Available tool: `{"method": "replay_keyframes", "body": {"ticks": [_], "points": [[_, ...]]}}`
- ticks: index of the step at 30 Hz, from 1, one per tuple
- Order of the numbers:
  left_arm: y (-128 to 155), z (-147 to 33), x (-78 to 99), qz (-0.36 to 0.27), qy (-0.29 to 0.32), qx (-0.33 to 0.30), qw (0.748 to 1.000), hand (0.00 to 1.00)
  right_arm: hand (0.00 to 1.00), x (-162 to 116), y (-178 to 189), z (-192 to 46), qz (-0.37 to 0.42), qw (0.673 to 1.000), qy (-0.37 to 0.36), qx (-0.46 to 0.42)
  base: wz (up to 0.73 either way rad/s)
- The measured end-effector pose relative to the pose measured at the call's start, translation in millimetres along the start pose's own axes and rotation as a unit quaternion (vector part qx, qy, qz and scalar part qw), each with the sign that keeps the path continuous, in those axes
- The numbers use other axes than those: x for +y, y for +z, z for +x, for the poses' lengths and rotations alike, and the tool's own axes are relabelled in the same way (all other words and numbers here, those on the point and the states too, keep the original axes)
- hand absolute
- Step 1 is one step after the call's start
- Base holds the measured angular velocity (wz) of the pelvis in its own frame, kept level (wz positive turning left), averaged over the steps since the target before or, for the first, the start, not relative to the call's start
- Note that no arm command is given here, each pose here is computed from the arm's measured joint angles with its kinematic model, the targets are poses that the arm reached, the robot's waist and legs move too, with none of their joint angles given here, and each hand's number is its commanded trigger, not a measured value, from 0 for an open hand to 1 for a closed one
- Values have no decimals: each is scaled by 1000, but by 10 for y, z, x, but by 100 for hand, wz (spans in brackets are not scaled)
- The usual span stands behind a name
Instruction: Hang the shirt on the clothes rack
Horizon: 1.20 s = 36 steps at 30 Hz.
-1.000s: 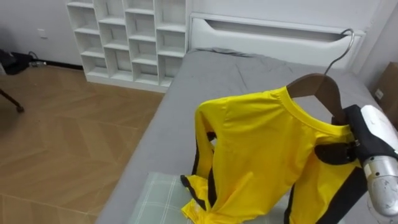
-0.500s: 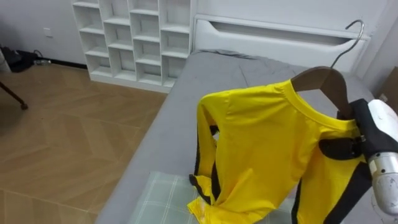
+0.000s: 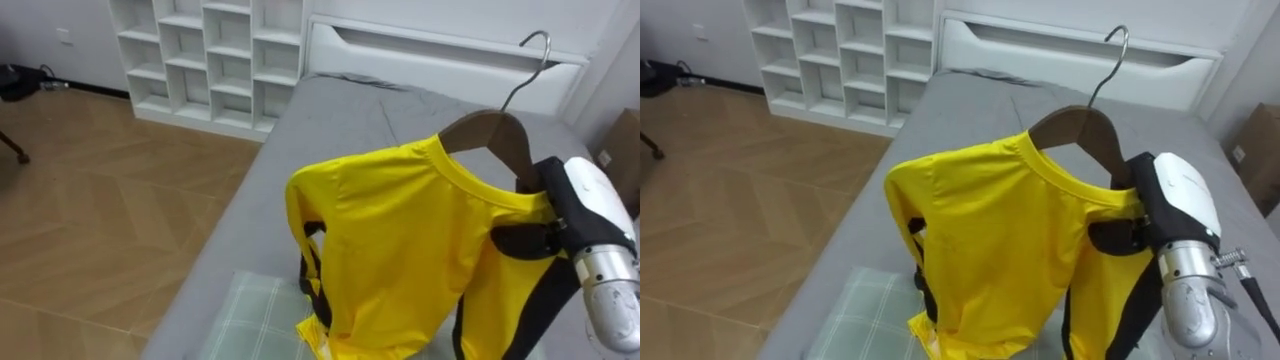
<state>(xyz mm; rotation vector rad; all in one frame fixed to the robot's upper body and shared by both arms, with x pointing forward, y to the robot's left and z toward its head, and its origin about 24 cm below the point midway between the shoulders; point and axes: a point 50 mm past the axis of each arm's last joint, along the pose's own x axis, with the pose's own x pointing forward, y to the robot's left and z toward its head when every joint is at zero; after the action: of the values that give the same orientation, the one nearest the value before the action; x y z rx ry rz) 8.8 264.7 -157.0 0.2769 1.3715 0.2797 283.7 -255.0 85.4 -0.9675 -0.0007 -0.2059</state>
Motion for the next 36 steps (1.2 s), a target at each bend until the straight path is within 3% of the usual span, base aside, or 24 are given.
{"method": "replay_keyframes", "body": {"ticks": [17, 22, 27, 33, 36], "points": [[-153, -16, 31, -3, -5, 24, 1000, 0, 100, 199, -181, -259, -14, 999, 42, 27, -9], [-123, -9, 69, 35, -2, 19, 999, 0, 100, 359, -409, -540, -13, 995, 76, 70, -22], [-58, 4, 93, 47, 1, 12, 999, 0, 100, 406, -403, -569, -5, 994, 80, 72, -116], [399, 58, 45, 55, -4, -45, 997, 0, 100, 451, -400, -580, -4, 993, 91, 72, -72], [380, 59, 36, 47, -5, -38, 998, 0, 100, 519, -316, -565, -4, 992, 115, 56, -110]]}}
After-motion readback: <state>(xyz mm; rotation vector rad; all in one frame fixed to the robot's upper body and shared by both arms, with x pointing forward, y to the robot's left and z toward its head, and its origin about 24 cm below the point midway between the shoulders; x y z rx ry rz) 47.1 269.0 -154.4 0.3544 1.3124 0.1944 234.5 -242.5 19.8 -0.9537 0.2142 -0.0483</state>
